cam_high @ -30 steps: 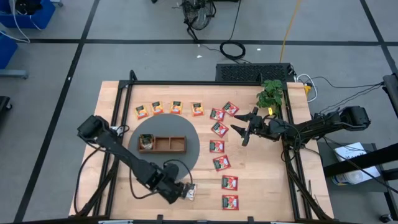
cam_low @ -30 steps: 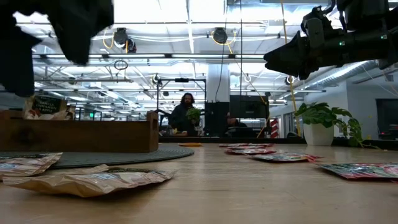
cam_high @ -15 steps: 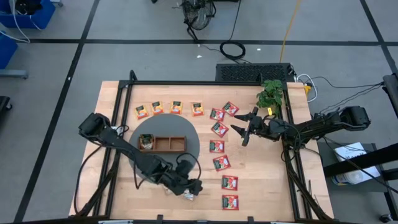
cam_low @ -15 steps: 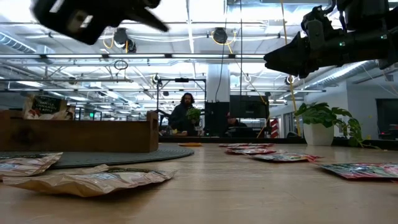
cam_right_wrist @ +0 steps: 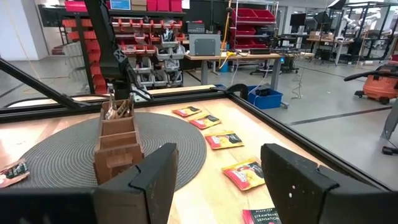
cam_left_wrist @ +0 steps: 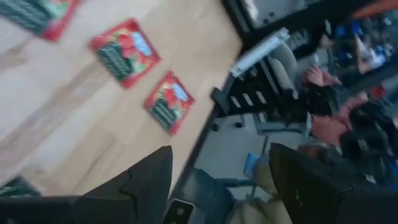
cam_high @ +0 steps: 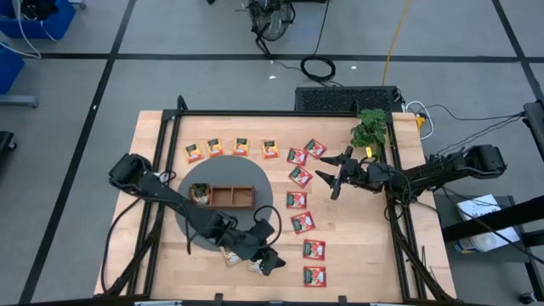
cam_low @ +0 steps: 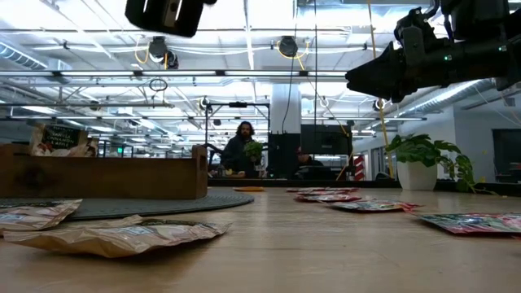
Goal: Pick & Place Tea
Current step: Put the brown tea bag into the left section of the wooden organizer
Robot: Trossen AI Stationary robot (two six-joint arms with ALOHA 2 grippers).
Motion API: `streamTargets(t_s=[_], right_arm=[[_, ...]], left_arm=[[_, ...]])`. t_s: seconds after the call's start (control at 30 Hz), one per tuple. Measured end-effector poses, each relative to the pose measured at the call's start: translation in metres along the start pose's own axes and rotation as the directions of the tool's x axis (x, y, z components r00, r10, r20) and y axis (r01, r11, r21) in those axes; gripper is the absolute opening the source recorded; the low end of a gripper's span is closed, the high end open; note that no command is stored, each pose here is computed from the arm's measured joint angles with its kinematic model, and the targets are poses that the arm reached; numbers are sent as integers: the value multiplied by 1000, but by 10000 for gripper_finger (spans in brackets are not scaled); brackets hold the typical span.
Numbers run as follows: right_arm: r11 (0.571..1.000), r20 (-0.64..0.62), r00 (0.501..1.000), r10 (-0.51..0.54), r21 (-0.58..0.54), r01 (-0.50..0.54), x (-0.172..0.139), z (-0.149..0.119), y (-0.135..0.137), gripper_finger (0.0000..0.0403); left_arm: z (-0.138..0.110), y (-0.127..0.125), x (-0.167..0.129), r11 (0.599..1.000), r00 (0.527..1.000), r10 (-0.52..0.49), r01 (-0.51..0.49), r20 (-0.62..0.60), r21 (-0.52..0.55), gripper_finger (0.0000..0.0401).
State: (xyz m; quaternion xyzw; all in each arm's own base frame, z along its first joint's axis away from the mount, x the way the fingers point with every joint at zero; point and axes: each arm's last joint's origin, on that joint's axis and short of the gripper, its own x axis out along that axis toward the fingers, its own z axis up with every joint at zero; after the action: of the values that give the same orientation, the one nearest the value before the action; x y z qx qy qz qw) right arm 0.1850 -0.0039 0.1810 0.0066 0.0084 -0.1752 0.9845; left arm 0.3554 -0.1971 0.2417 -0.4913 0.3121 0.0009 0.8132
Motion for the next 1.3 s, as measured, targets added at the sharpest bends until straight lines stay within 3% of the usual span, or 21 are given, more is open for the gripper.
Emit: streamTargets(t_s=[0.17,0.27,0.4,0.5,0.7,0.83,0.93,1.1,1.17,1.3], right_arm=[[1000,0,1000,0,0,0,0,0,0,212],[1000,0,1000,1,1,-1,0,0,0,212],[1000,-1,1000,0,0,0,0,0,0,212],[1000,0,1000,0,1,0,0,0,0,212],[1000,-1,1000,0,1,0,0,0,0,212],[1000,-4,1000,-1,-1,1,0,0,0,212],[1000,-1,1000,-1,0,1,0,0,0,212],[1000,-5,1000,-1,-1,1,0,-1,0,212],[1000,-5,1000,-1,-1,1,0,-1,0,212],[1000,-6,1000,-1,-2,1,0,-1,0,212]], left_arm=[[-2,-9,-1,991,997,-82,81,3,109,267],[-3,-7,-1,988,998,-65,66,-9,142,267],[-4,2,0,1000,999,17,-16,-45,26,267],[-6,19,0,969,980,176,-188,-87,-157,267],[-21,51,2,785,877,460,-475,-141,-398,266],[-37,72,14,631,780,535,-624,-324,-462,266],[-50,87,26,528,697,551,-717,-459,-455,266],[-58,90,28,453,622,576,-783,-531,-427,266],[-59,86,22,403,566,623,-823,-540,-400,266],[-67,86,4,202,374,723,-919,-581,-340,266]])
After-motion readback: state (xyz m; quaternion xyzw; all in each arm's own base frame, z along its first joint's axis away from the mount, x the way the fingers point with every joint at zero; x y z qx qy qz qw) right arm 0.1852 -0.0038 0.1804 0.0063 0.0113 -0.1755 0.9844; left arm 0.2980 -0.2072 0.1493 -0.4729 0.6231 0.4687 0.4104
